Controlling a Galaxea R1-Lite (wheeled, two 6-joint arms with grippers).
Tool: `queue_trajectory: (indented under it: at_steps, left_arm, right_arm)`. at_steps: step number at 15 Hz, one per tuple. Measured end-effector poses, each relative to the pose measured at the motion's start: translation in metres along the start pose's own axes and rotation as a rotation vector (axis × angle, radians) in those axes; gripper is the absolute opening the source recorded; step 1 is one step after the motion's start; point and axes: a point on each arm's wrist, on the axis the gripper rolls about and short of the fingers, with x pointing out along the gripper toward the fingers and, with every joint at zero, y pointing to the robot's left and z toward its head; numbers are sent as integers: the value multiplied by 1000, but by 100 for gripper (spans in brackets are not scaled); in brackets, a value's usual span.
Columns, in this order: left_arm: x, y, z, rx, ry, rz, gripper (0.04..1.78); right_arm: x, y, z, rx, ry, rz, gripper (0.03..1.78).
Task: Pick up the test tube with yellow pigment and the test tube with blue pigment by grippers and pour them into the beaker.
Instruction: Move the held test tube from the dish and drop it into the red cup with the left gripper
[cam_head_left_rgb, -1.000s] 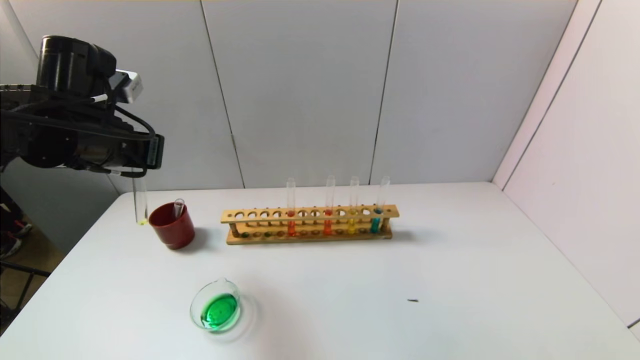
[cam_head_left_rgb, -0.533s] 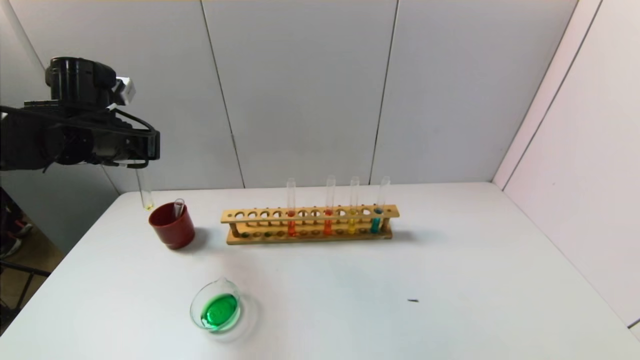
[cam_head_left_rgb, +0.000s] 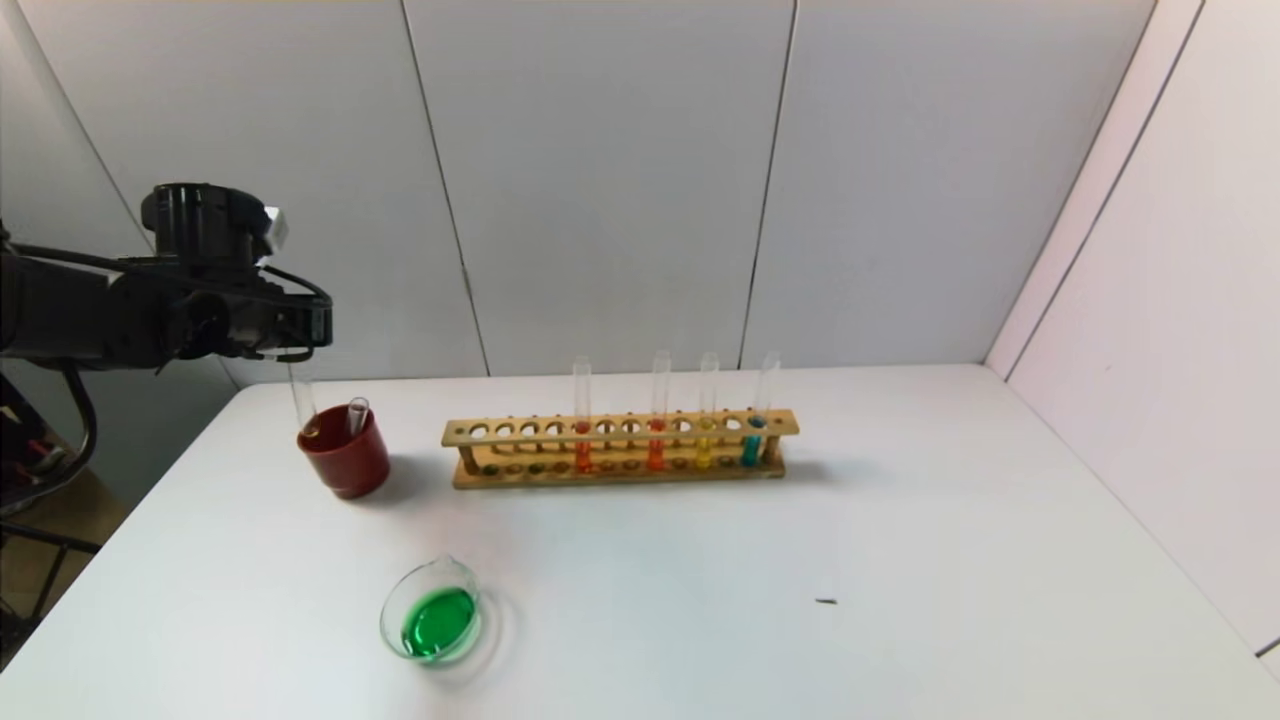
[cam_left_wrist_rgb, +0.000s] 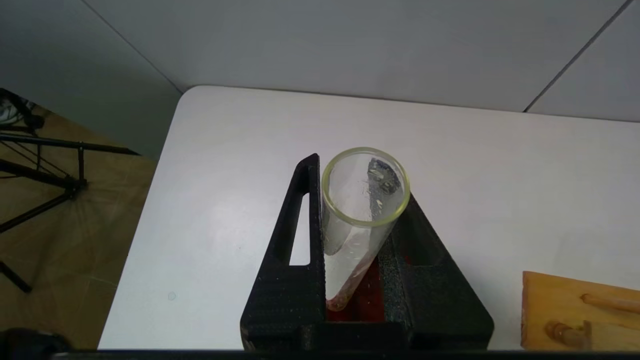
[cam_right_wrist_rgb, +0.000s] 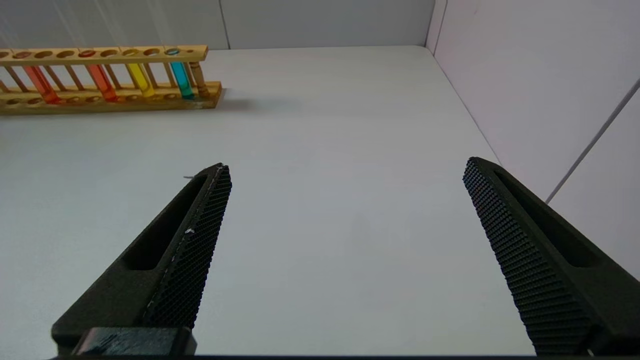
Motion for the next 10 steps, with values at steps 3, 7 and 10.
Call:
queue_trajectory:
  at_steps: [3, 7, 10]
  left_arm:
    - [10, -1, -11, 2, 19, 3, 34]
    - [18, -3, -27, 7, 19, 1, 34]
    - [19, -4, -36, 7, 17, -1, 35]
  right_arm:
    - [0, 0, 0, 0, 0, 0, 170]
    - [0, 0, 0, 0, 0, 0, 170]
    - [0, 0, 0, 0, 0, 0, 170]
